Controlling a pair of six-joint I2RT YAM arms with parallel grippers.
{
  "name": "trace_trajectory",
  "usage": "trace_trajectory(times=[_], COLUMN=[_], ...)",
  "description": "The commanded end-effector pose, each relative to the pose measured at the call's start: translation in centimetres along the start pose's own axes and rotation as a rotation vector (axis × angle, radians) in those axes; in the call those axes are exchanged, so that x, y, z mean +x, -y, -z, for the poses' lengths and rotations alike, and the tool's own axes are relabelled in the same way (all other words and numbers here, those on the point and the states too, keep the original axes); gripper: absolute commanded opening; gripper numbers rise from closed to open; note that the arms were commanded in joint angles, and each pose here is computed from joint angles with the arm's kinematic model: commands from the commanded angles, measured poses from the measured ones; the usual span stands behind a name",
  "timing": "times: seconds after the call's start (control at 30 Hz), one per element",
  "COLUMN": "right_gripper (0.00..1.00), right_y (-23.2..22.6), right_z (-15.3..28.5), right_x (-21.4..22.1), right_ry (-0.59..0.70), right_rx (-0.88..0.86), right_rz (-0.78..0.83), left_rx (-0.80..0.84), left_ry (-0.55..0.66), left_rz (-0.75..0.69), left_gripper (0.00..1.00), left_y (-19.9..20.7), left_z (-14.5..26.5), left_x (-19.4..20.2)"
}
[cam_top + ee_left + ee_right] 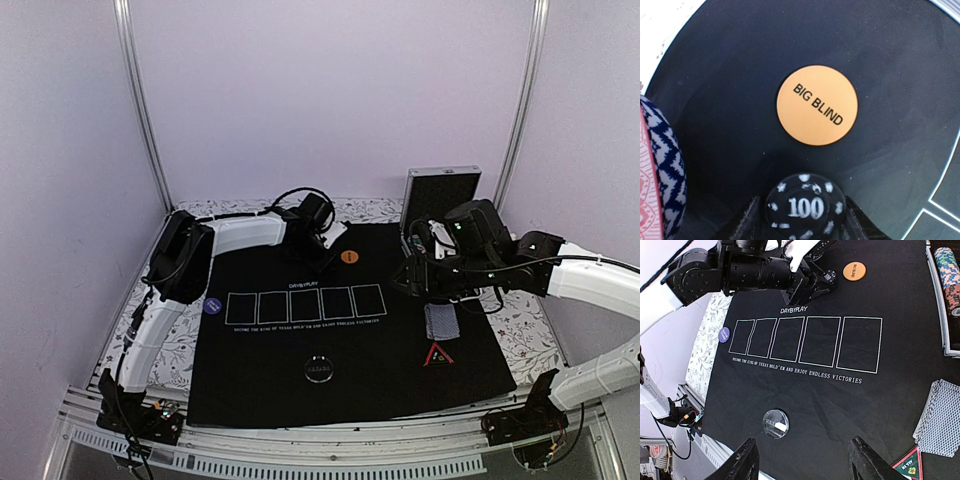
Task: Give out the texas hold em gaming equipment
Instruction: Place the poker chips pile at the big blind area.
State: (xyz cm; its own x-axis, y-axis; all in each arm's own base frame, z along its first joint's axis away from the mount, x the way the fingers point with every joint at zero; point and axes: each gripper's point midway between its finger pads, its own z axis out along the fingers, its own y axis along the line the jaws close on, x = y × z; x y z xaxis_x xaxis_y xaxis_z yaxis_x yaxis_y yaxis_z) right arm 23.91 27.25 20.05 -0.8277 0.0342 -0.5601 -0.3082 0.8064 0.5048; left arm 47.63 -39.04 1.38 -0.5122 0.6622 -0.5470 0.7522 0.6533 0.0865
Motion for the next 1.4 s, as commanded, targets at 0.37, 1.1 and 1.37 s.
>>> trace_trajectory(times=[0.37,1.1,1.37], right_gripper=[0.63,0.68,0.70], right_y=[-0.5,-3.0,-3.8], right_z=[1.6,0.1,-7.3], right_x=[-1.4,-6.2,-12.7], right_ry=[0.041,0.072,0.035], right_rx=[0.010,0.028,0.052], right_rz=[0.000,0.180,0.316], left_rx=[0.037,0.063,-0.013], left_ry=[-0.021,0.240,0.423], left_rz=[0.009,0.174,0.296], left_gripper=[0.64,0.71,0.76], left_y=[-0.5,0.0,-0.6], left_z=[0.4,12.9,25.1], left_x=[0.7,-3.0,-0.2])
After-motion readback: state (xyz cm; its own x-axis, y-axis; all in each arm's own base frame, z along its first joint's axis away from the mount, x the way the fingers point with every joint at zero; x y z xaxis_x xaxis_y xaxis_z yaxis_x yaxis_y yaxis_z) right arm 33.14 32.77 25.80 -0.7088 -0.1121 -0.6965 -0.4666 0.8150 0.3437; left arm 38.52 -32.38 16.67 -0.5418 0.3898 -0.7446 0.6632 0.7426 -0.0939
